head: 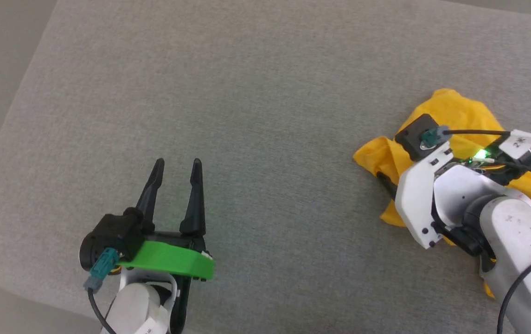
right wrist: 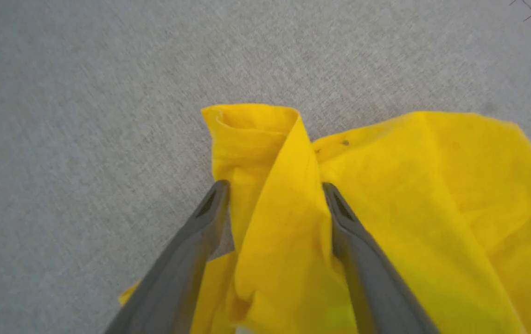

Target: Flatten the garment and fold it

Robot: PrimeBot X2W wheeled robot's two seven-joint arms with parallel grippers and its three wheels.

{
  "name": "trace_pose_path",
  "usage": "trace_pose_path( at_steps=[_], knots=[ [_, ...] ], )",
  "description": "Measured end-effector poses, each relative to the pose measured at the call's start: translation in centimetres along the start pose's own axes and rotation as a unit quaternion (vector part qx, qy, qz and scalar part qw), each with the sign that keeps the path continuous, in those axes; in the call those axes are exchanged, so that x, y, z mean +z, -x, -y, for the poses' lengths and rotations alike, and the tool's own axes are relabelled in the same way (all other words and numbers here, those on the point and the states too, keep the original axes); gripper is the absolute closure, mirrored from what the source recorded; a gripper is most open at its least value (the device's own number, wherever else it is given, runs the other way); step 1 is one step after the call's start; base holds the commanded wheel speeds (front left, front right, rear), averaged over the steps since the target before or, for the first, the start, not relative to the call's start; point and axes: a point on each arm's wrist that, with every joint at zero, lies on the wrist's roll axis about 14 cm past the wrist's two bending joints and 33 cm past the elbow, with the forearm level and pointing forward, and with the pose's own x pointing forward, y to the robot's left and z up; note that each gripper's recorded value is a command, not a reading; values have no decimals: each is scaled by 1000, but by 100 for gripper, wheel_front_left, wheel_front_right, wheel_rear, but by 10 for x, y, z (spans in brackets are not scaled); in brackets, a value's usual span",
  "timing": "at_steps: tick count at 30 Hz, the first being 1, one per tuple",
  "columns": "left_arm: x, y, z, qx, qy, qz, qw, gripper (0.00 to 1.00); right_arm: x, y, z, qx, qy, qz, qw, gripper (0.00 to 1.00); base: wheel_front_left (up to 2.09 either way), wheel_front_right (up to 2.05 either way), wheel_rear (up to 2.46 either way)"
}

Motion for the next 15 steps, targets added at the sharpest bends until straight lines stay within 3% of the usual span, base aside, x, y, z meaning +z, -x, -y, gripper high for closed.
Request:
trace_pose_path(
  at_steps=[1,2,9,15],
  knots=[
    [-1,1,-2,4,-1,-2,1000,0,-3,-5,-2,6,6,-12,1000,69,0,0,0],
    [-2,2,-4,7,-2,-4,1000,0,-4,-7,-4,9,12,-16,1000,100,0,0,0],
    [1,6,-11,18,-5,-1,1000,0,11,-7,-1,11,-2,21,1000,100,0,0,0],
    [10,13,-8,13,-8,11,1000,0,49,27,39,-52,-53,109,991,100,0,0,0]
  ],
)
